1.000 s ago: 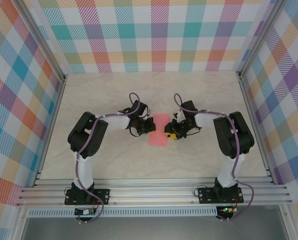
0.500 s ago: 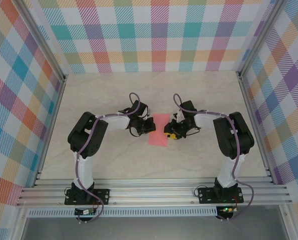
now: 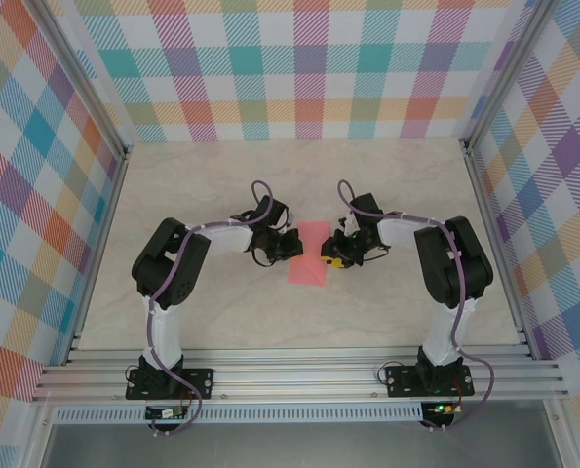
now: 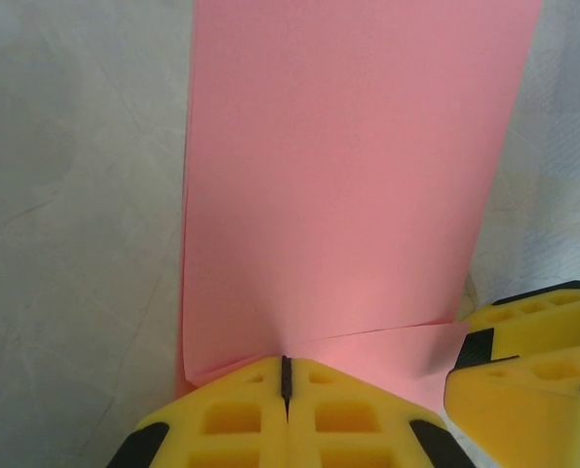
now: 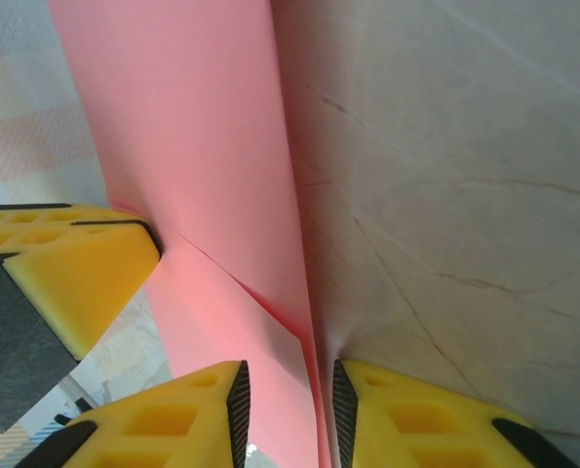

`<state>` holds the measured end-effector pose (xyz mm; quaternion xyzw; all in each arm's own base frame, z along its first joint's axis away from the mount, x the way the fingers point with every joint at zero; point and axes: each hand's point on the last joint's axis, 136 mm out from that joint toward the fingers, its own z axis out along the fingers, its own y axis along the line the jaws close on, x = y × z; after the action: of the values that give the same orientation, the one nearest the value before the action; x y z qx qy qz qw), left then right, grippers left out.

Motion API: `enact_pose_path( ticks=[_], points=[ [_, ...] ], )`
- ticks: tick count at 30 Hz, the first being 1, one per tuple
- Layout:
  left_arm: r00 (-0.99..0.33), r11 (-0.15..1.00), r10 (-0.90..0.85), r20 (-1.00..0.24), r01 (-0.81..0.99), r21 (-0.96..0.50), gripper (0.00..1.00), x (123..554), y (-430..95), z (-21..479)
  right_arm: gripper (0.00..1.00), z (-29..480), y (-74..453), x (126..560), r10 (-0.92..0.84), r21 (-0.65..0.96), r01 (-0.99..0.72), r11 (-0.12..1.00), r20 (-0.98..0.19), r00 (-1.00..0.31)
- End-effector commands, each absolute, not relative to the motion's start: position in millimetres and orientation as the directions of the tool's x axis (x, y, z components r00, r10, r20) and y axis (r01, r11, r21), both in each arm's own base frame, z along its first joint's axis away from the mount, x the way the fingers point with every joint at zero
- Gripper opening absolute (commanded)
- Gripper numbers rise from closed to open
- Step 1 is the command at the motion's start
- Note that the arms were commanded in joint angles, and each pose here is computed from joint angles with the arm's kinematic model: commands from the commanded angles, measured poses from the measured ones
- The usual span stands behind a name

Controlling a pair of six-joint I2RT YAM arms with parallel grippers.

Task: Fold a paper plane with a square sheet of paper (pick it up from the middle)
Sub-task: Fold the triangle a second time at the center of the table.

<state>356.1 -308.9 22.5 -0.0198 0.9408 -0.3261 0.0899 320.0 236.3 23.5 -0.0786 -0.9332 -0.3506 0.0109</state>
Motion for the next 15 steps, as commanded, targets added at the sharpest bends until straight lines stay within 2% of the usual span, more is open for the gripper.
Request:
enact_pose_path(
  ticks=[1, 15],
  points=[
    [-0.985, 0.832, -0.096, -0.141, -0.002, -0.554, 0.00, 347.3, -295.1, 9.6, 0.31, 27.1, 242.9, 322.4, 0.120, 0.671, 0.147, 0.727, 0.087, -0.989],
    [-0.984, 0.846, -0.119, -0.135, -0.029, -0.532, 0.00, 346.8, -289.5, 8.0, 0.34, 29.7, 247.5, 322.7, 0.111, 0.692, 0.148, 0.706, 0.099, -0.989]
  ],
)
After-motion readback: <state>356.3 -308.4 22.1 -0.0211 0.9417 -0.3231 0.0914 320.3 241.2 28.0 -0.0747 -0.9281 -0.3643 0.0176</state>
